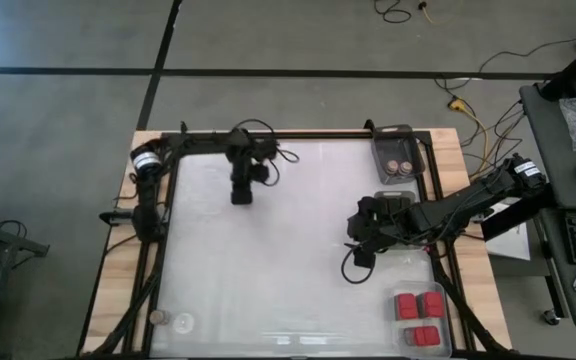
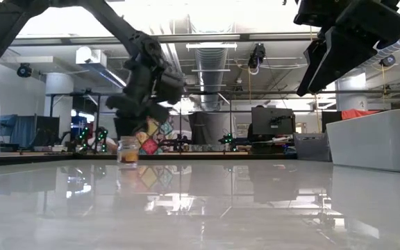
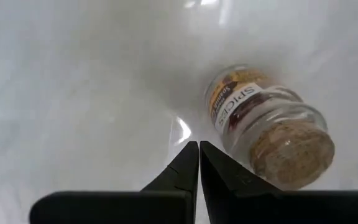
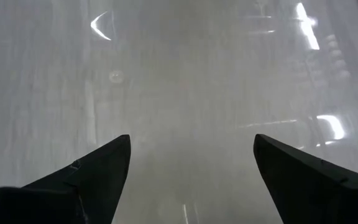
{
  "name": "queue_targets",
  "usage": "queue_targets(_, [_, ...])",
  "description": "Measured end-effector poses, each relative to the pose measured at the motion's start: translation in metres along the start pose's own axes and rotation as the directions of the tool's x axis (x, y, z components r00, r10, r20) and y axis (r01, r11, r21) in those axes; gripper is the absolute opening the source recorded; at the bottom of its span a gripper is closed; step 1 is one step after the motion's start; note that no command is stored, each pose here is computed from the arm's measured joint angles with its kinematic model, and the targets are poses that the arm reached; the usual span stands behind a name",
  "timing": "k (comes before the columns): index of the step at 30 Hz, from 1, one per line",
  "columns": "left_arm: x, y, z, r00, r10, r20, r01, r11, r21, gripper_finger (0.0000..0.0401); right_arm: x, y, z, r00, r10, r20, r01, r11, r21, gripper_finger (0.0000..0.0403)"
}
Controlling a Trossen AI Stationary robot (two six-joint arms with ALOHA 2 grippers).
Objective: Sort spices by type
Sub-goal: Put the brown seasoning bottle into the black bin
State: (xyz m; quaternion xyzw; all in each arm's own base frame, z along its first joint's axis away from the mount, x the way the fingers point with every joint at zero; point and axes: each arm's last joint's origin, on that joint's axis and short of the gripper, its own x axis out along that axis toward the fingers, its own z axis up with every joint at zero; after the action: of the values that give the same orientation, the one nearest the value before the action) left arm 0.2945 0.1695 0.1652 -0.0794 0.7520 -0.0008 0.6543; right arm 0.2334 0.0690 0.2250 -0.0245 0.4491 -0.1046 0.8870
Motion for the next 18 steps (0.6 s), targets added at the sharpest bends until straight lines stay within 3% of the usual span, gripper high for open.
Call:
queue_targets(6, [-0.002,-0.048,0.026,0.978,-0.163,0.127,0.144,0.978,0.151,0.0000,0.000,0.000,0.001,1.000,0.001,0.009,-0.001,1.000,0.000,0.0327])
queue_targets(9, [-0.002,-0.066,0.031,0.976,-0.177,0.124,0.150,0.968,0.201,0.0000,0.000,0.001,0.004,0.999,0.011,0.037,-0.011,1.000,-0.007,0.0322])
queue_targets(18, [-0.001,-0.107,0.022,0.982,-0.177,0.059,0.166,0.973,0.161,0.0000,-0.001,0.004,0.014,0.990,0.043,0.137,-0.033,0.997,-0.070,0.0333])
